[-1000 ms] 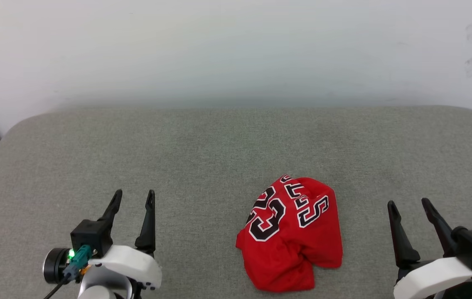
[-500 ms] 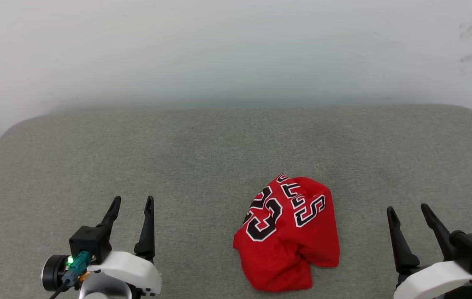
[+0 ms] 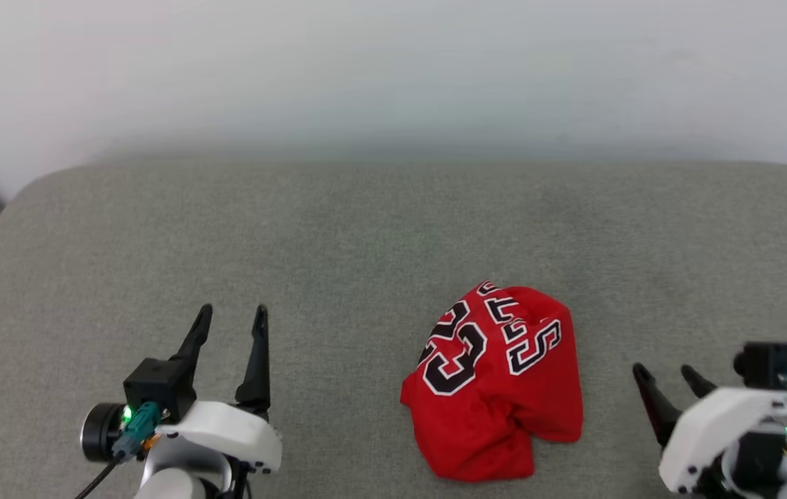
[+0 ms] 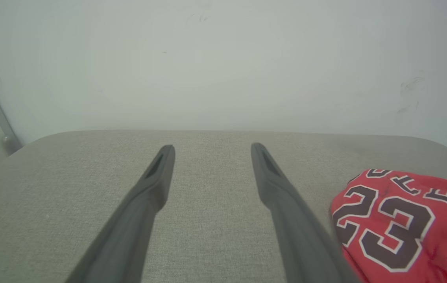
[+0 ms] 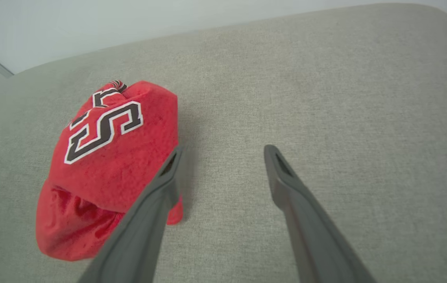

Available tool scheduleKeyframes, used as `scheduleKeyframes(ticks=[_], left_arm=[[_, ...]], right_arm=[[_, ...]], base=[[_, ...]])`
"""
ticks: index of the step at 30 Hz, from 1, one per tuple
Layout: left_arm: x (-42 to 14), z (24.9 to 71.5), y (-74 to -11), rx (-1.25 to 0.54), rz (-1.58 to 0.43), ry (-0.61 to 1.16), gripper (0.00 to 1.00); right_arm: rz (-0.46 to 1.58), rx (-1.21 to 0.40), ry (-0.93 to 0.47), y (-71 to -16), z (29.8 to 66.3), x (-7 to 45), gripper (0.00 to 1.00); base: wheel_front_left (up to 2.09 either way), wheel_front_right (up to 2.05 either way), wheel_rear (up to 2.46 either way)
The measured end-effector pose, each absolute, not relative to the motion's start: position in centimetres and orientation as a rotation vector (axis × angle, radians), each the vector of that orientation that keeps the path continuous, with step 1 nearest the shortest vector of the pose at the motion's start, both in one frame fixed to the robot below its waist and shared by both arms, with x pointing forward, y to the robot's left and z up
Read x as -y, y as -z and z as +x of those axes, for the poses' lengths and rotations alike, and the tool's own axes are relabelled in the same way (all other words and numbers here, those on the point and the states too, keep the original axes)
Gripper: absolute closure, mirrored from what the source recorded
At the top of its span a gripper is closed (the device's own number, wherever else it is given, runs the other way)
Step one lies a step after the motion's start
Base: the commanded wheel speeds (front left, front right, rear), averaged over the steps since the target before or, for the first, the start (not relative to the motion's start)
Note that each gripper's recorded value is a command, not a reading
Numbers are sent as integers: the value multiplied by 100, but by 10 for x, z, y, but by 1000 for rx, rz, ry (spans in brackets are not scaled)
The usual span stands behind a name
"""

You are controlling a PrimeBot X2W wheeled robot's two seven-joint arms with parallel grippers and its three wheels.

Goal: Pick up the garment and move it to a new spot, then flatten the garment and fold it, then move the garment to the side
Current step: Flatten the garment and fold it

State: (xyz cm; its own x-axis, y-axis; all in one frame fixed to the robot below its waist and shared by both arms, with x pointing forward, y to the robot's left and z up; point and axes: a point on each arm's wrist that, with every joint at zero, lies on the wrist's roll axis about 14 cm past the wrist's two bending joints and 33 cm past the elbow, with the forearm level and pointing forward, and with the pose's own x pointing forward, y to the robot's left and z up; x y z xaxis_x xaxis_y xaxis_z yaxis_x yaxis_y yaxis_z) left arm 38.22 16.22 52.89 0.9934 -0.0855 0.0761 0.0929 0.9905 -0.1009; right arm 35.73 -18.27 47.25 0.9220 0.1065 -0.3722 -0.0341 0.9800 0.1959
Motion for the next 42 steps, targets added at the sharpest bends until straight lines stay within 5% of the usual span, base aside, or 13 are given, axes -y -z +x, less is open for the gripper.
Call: scheduleKeyframes(ticks=[14, 22, 23, 24, 28, 36, 42], left_arm=[[-166, 417, -519, 66, -128, 79, 0], [-174, 422, -502, 26, -144, 47, 0], [-175, 421, -499, 20, -145, 42, 0], [-176, 421, -498, 16, -146, 40, 0], [-176, 420, -499, 18, -142, 42, 0], [-165, 422, -509, 46, -140, 71, 0], [-154, 419, -511, 53, -142, 96, 0]], right_arm=[[23, -746, -340, -464, 443, 124, 0], [-26, -967, -426, -415, 451, 99, 0], [-23, -977, -427, -411, 451, 98, 57], [-25, -976, -428, -410, 452, 97, 100], [-21, -902, -433, -423, 458, 95, 100], [-18, -502, -298, -512, 493, 134, 100], [142, -473, -49, -489, 450, 201, 100]], base=[[0, 0, 0], [0, 0, 0], [0, 0, 0], [0, 0, 0], [0, 0, 0], [0, 0, 0], [0, 0, 0]])
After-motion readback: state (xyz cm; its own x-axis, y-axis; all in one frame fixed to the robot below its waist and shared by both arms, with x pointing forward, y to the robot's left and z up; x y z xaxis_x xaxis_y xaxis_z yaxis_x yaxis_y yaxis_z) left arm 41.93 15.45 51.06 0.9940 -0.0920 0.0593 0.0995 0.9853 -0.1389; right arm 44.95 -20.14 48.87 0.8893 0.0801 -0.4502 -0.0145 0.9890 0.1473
